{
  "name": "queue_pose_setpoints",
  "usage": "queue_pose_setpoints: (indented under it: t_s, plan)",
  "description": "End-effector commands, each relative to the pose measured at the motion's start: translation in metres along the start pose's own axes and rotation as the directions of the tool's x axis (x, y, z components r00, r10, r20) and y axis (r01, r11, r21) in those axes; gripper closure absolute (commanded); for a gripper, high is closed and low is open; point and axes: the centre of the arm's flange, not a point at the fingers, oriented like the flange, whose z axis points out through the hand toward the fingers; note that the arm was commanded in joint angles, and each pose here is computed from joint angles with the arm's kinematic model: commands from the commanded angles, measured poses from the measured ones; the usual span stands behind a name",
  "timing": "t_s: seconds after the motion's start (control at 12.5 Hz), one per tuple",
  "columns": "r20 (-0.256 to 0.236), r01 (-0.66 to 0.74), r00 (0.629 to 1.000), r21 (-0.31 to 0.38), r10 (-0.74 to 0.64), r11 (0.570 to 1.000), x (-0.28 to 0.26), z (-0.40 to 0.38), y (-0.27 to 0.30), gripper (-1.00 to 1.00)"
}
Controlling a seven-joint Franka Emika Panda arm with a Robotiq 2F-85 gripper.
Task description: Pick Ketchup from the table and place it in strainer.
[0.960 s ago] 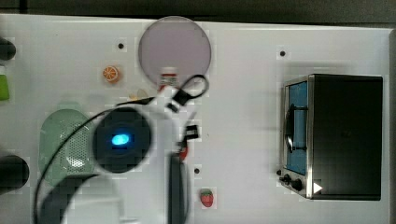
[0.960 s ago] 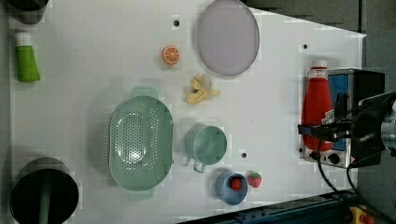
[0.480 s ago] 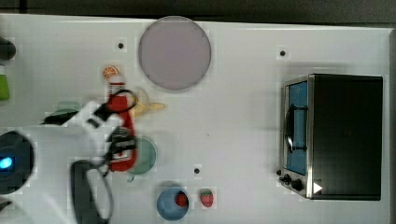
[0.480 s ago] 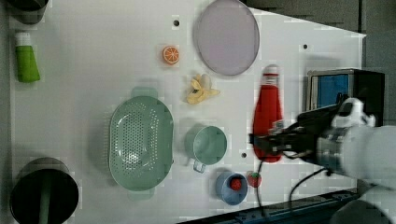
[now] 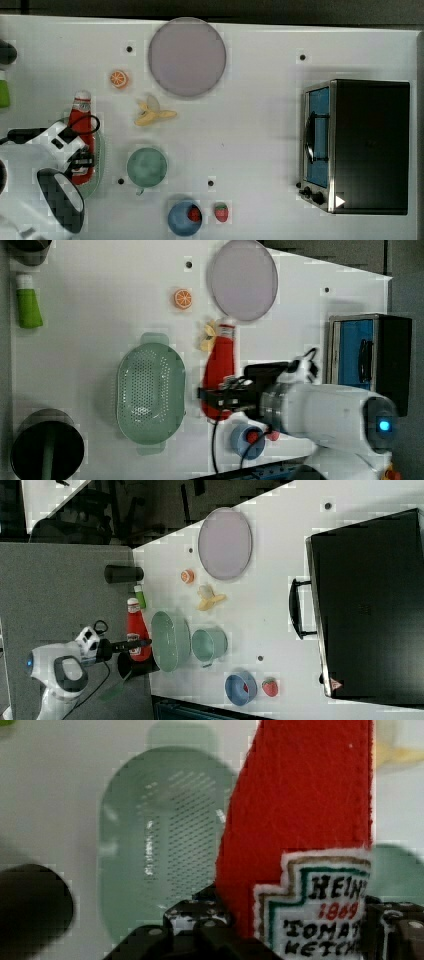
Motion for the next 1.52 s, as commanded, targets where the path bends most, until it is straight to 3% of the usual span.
queue_pose_setpoints:
  t_s: [0.08, 0.56, 0.64, 0.8, 0.88, 0.96, 1.2, 1.36, 1.52]
  plan:
    - [0.027, -0.190, 0.982, 0.071, 0.188, 0.979, -0.006, 0.026, -0.026, -0.26]
    - [0.094, -0.171, 0.983, 0.182, 0.156, 0.968, -0.015, 0.108, -0.050, -0.26]
    - [0.106, -0.166, 0.983, 0.176, 0.149, 0.970, -0.017, 0.119, -0.049, -0.32]
    - [0.111, -0.144, 0.986, 0.159, 0.127, 0.977, -0.017, 0.133, -0.046, -0.73]
    - [0.104, -0.148, 0.986, 0.167, 0.131, 0.975, -0.015, 0.131, -0.047, -0.95]
    - [0.088, -0.160, 0.985, 0.176, 0.146, 0.971, -0.012, 0.122, -0.050, -1.00]
    - [0.009, -0.286, 0.957, 0.180, 0.289, 0.941, 0.007, 0.070, -0.045, -1.00]
    - [-0.051, -0.327, 0.940, 0.141, 0.336, 0.935, 0.026, 0.023, -0.025, -1.00]
    - [-0.065, -0.394, 0.914, 0.084, 0.400, 0.915, 0.046, -0.024, 0.005, -1.00]
